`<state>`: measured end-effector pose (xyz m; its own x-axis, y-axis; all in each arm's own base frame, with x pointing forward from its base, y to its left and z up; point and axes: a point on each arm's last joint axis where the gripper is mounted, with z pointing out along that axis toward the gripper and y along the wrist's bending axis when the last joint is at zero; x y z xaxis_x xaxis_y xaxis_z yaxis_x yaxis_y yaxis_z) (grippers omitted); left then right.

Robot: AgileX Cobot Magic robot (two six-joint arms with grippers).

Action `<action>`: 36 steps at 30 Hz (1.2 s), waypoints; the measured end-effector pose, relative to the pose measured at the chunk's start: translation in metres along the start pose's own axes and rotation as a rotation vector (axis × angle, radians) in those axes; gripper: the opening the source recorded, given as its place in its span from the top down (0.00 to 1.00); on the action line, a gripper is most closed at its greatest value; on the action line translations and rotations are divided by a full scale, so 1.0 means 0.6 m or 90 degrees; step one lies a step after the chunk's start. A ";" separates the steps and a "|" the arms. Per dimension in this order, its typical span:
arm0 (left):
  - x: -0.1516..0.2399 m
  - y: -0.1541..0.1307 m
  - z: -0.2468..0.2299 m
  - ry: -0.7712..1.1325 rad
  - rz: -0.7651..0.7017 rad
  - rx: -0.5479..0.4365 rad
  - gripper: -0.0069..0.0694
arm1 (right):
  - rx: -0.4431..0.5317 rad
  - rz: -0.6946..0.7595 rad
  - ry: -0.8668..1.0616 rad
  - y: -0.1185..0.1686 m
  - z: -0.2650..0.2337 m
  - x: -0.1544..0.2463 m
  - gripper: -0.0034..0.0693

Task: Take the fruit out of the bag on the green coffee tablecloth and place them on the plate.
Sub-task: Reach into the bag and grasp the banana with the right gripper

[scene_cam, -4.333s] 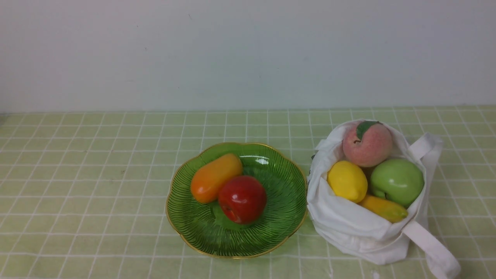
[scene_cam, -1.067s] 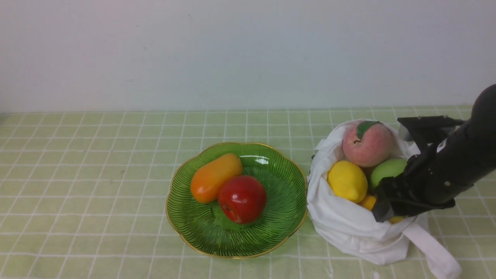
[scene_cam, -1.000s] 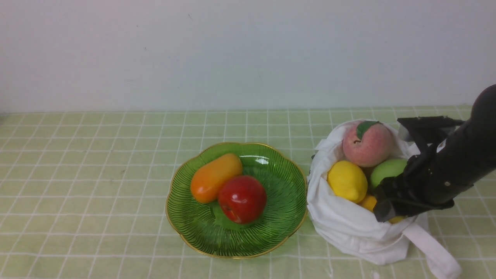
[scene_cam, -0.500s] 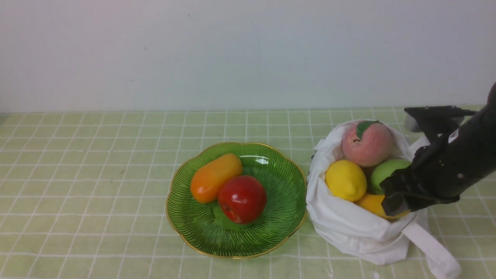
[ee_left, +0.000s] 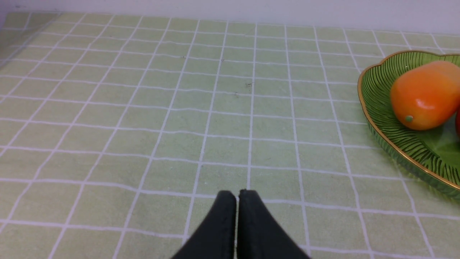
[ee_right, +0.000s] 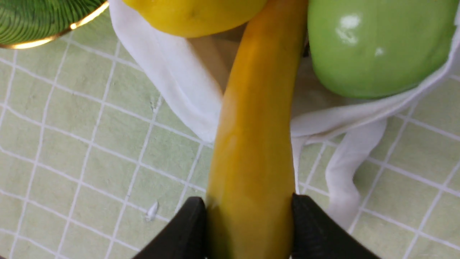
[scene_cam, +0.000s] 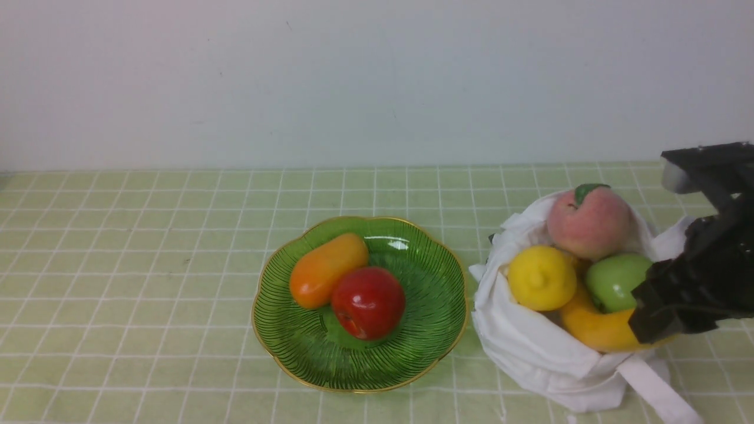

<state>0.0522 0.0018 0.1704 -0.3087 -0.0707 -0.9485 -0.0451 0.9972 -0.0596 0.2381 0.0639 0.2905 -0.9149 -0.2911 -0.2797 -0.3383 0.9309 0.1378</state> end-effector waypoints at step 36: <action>0.000 0.000 0.000 0.000 0.000 0.000 0.92 | 0.041 -0.005 -0.082 0.011 -0.080 0.042 0.56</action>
<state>0.0522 0.0018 0.1704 -0.3087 -0.0707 -0.9485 -0.0451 0.9972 -0.0596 0.2022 0.0520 0.3302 -0.8751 -0.2721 -0.4002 -0.3270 0.9421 0.0746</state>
